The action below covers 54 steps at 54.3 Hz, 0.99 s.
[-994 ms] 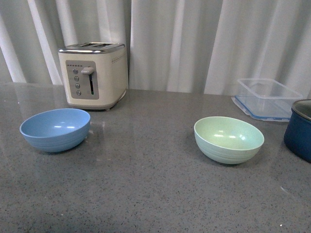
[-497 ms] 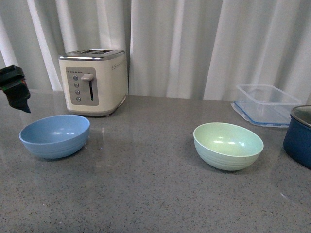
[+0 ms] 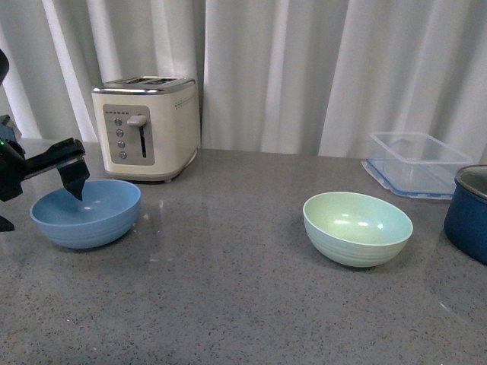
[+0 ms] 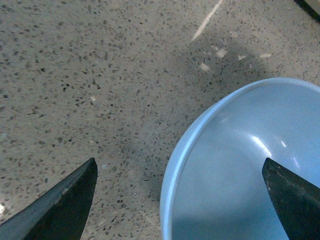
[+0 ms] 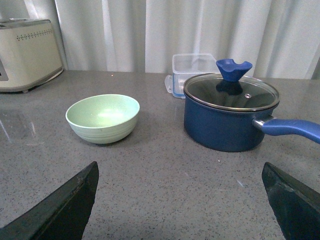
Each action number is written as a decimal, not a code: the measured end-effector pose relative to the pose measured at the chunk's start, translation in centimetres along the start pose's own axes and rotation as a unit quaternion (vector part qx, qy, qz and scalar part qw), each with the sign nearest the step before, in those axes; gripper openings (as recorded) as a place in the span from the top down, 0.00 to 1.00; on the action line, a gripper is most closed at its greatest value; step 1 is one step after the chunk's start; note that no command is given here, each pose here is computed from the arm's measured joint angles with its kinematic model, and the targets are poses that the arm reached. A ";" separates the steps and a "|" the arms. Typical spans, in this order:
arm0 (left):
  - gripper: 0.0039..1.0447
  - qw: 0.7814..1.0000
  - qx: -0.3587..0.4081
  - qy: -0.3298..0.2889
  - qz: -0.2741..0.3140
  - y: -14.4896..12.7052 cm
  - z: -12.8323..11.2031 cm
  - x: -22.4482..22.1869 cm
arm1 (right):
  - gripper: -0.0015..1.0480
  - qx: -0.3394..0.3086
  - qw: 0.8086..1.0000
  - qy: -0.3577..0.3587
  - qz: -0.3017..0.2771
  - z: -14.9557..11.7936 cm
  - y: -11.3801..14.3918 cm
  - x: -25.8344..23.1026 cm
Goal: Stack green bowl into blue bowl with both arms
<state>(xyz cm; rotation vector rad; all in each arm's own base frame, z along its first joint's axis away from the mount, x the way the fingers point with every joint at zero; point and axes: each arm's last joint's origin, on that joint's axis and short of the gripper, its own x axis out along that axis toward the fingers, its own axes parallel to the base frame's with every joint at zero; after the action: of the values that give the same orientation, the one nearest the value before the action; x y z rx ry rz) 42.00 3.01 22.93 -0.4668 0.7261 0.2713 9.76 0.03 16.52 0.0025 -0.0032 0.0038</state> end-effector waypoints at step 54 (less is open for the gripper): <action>0.97 0.998 0.022 0.005 -0.065 -4.8 0.2 -2.4 | 0.10 0.000 1.000 0.000 0.000 0.0 0.0 0.0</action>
<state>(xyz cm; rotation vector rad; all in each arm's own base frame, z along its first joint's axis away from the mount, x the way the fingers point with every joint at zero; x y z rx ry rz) 42.34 -1.23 26.24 -0.4720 0.7075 0.1307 9.76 0.03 16.52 0.0025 -0.0032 0.0038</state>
